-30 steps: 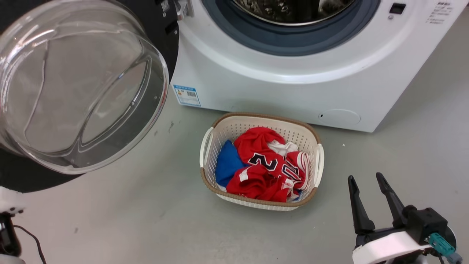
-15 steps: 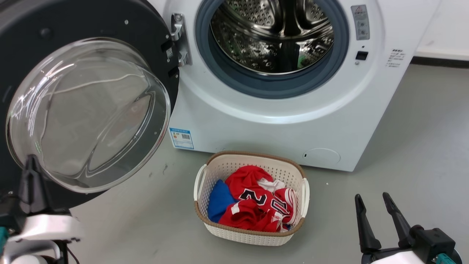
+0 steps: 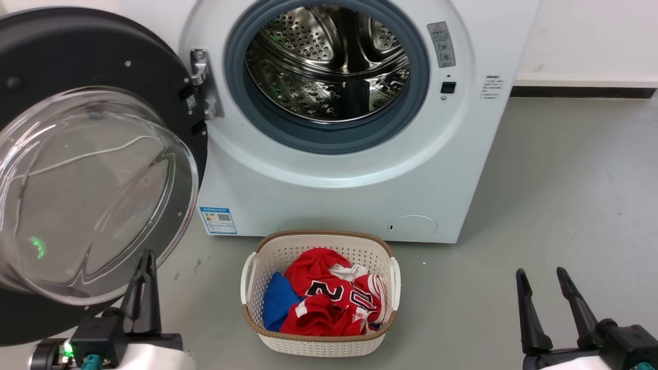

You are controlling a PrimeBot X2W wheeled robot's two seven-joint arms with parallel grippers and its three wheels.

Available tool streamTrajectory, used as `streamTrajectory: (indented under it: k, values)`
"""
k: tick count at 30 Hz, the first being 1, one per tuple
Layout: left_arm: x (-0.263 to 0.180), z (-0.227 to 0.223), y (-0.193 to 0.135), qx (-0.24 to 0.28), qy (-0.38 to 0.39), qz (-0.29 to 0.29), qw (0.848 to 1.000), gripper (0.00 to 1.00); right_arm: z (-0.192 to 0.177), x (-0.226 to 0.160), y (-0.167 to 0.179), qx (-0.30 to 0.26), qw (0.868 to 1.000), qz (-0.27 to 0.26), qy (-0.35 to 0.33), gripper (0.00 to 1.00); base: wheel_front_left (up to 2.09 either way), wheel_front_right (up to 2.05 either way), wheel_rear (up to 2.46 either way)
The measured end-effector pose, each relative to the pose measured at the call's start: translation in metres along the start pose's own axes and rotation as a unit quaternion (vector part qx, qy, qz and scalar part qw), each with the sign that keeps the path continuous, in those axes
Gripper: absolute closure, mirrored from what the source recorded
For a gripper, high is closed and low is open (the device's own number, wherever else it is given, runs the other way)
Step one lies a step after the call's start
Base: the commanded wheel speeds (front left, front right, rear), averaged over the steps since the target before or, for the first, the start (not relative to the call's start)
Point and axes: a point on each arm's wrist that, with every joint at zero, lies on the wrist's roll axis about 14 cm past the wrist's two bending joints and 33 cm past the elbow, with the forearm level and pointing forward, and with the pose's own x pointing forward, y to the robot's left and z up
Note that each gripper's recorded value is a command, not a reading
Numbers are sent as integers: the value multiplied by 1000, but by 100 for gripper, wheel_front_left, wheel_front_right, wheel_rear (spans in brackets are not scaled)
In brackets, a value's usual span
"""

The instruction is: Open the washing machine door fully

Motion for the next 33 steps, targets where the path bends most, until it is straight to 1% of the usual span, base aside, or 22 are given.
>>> streamTrajectory:
  k: [4,10,11,12,16,19,26,33]
  values:
    - [-1,-7,-17,-9,10,-18,1000,100,2,-10,-13,-4,1000,-21,-2,0,0,0,0]
    - [-4,-15,-33,-18,23,-28,999,100,5,-21,-22,-4,999,-39,-4,0,0,0,0]
    - [-5,-16,-35,-24,25,-29,999,78,5,-22,-23,-4,999,-41,-4,0,0,0,0]
    - [-6,-18,-38,-31,29,-31,999,0,5,-22,-24,-4,999,-43,-5,0,0,0,0]
    - [-8,-19,-48,-37,32,-40,998,0,5,-24,-26,-3,999,-46,-4,0,0,0,0]
    - [-9,-20,-56,-30,33,-54,998,0,5,-25,-26,-2,999,-47,-4,0,0,0,0]
    - [-12,-21,-67,-33,37,-64,997,0,4,-25,-26,1,999,-47,-3,0,0,0,0]
    - [-12,-23,-68,-33,40,-65,997,0,3,-25,-25,6,999,-46,-2,0,0,0,0]
